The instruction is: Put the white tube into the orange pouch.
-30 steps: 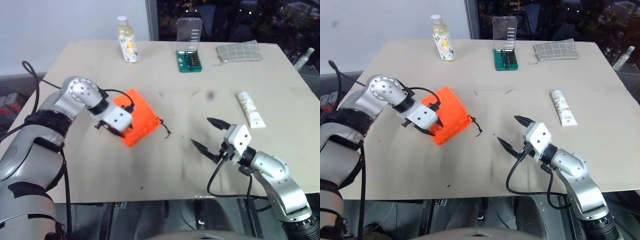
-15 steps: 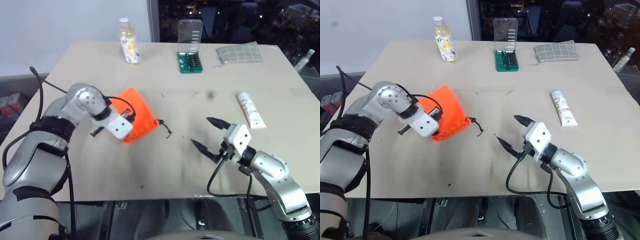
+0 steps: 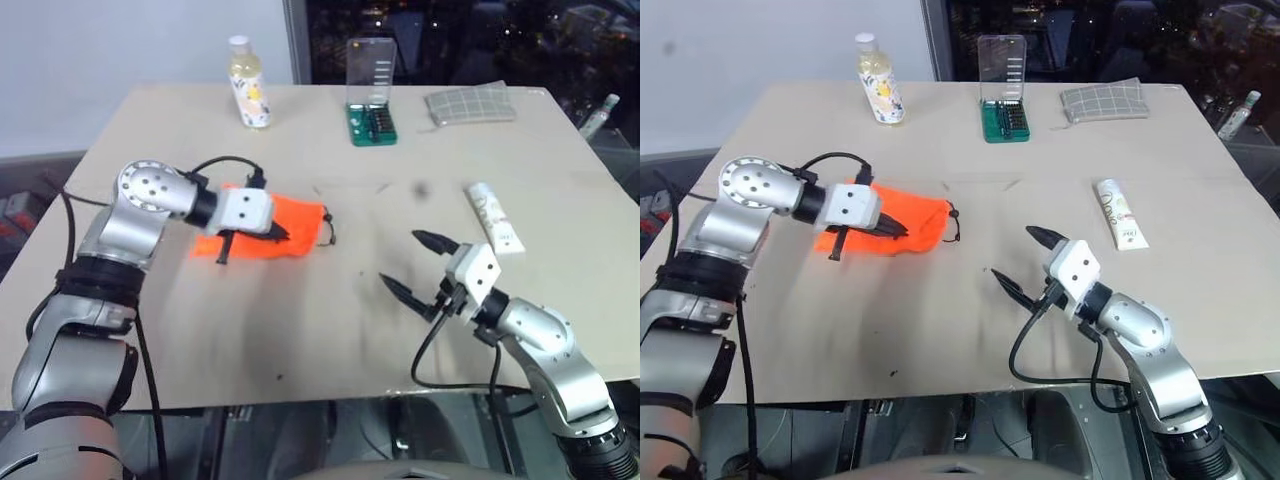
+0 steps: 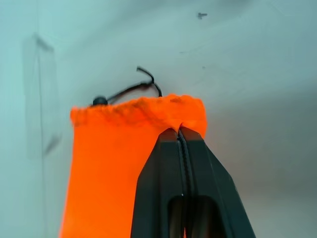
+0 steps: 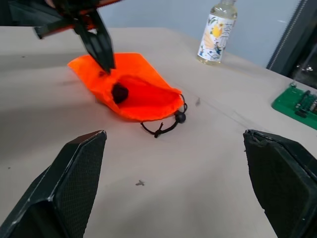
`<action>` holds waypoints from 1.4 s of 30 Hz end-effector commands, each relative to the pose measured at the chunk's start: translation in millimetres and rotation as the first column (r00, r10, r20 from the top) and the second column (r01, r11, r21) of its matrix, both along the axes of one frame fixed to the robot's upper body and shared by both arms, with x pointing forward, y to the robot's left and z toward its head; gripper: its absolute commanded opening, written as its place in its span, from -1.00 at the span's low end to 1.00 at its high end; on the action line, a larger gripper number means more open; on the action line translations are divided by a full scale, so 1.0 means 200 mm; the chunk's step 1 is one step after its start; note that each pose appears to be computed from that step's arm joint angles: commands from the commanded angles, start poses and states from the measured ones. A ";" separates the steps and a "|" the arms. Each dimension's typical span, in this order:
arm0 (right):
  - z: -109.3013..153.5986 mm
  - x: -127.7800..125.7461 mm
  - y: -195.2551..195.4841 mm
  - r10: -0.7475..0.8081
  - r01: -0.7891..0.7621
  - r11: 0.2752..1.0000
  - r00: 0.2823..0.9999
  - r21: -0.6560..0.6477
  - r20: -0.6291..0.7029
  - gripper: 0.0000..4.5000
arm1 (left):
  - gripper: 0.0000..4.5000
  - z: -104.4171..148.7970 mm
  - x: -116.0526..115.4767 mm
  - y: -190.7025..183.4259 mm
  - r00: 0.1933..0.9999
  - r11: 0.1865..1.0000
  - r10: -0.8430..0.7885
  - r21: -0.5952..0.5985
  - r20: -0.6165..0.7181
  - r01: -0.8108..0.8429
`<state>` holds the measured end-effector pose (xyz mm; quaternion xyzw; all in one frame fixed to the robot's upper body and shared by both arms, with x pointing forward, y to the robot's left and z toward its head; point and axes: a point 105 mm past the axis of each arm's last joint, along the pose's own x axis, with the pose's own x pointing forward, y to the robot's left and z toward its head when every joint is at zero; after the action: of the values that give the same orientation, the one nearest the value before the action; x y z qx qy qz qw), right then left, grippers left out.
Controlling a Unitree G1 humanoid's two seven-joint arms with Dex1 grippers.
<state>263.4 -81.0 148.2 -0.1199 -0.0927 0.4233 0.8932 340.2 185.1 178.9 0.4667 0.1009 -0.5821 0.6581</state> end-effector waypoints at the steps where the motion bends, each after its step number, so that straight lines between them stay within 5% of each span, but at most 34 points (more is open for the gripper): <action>1: 0.05 -0.01 0.02 0.010 -0.011 1.000 0.998 0.015 0.054 1.00 | -1.00 0.08 -0.04 -0.02 0.999 0.997 0.031 -0.075 0.017 -0.030; 9: 0.03 0.03 0.02 -0.003 0.003 1.000 1.000 0.006 0.020 1.00 | -1.00 0.14 -0.11 -0.04 0.984 0.939 0.132 -0.303 -0.122 -0.163; 12: -0.01 0.13 -0.08 -0.191 0.193 0.976 0.981 -0.099 0.029 1.00 | -1.00 0.14 -0.12 -0.01 0.972 0.908 0.177 -0.356 -0.152 -0.221; 18: 0.00 0.19 -0.14 -0.218 0.219 0.970 0.976 -0.107 0.020 1.00 | -1.00 0.04 -0.12 0.05 0.966 0.933 0.233 -0.255 -0.113 -0.254; 23: 0.00 0.18 -0.11 -0.192 0.193 0.976 0.981 -0.102 0.017 1.00 | -0.07 -0.02 -0.07 0.01 0.986 0.979 0.169 -0.112 -0.009 -0.169; 32: 0.03 0.05 -0.04 -0.048 0.049 0.995 0.999 -0.088 0.010 1.00 | -0.07 -0.12 0.02 0.02 0.999 0.990 0.006 0.141 0.043 -0.012; 38: 0.05 0.01 -0.04 -0.030 0.031 0.995 0.999 -0.090 0.016 1.00 | -0.07 -0.15 0.08 -0.02 0.998 0.983 -0.060 0.175 0.026 0.055; 42: 0.05 0.01 -0.06 -0.057 0.058 0.994 0.998 -0.089 0.016 1.00 | -0.76 -0.16 0.08 -0.06 0.997 0.988 -0.080 0.134 -0.001 0.079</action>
<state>267.8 -89.2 143.0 -0.1580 -0.0484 0.4116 0.8963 353.8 177.1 134.0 0.5100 0.1397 -0.5998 0.6006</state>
